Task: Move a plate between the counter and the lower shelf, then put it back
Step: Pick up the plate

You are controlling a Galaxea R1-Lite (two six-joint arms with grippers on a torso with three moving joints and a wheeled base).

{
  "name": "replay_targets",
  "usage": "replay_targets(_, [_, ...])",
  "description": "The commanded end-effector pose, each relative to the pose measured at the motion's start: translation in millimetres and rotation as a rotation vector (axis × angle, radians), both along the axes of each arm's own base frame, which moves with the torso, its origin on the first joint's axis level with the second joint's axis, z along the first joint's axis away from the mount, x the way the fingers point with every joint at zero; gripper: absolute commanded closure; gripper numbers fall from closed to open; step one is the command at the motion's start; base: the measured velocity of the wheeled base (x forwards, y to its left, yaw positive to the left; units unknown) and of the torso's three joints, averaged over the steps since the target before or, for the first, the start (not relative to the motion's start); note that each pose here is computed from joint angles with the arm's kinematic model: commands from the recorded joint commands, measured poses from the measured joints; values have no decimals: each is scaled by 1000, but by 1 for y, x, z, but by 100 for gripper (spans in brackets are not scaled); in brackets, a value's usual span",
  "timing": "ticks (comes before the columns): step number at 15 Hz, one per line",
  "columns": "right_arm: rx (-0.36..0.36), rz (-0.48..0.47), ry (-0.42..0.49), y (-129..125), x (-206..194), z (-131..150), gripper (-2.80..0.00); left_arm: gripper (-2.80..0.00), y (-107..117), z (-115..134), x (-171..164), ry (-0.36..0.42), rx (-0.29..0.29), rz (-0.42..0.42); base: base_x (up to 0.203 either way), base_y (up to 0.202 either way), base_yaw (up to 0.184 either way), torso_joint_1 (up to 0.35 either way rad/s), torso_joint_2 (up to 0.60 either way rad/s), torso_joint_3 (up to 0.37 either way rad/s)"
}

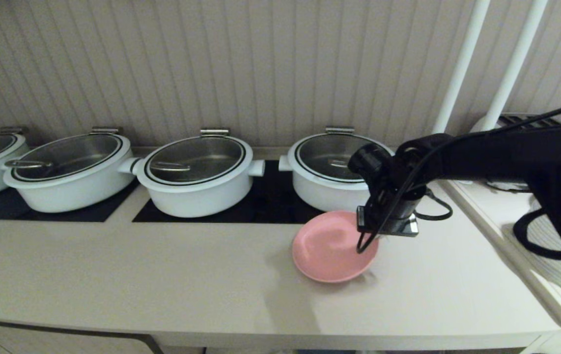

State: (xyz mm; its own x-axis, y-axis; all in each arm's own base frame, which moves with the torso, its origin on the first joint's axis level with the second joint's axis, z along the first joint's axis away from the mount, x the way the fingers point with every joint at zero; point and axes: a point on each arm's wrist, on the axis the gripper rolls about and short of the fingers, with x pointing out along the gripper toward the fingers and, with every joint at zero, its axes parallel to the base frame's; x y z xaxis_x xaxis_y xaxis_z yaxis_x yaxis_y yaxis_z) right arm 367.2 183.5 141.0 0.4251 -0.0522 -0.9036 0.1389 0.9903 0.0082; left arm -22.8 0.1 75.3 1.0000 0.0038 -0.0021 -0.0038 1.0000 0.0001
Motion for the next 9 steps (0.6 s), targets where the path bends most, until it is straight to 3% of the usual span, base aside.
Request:
replay_targets(1, [12, -29, -14, -9, -4, 12, 0, 0, 0, 0, 0, -1, 0, 1, 0, 0, 0, 0, 0, 0])
replay_targets(9, [66, -137, -13, -51, -22, 33, 0, 0, 0, 0, 0, -1, 0, 1, 0, 0, 0, 0, 0, 0])
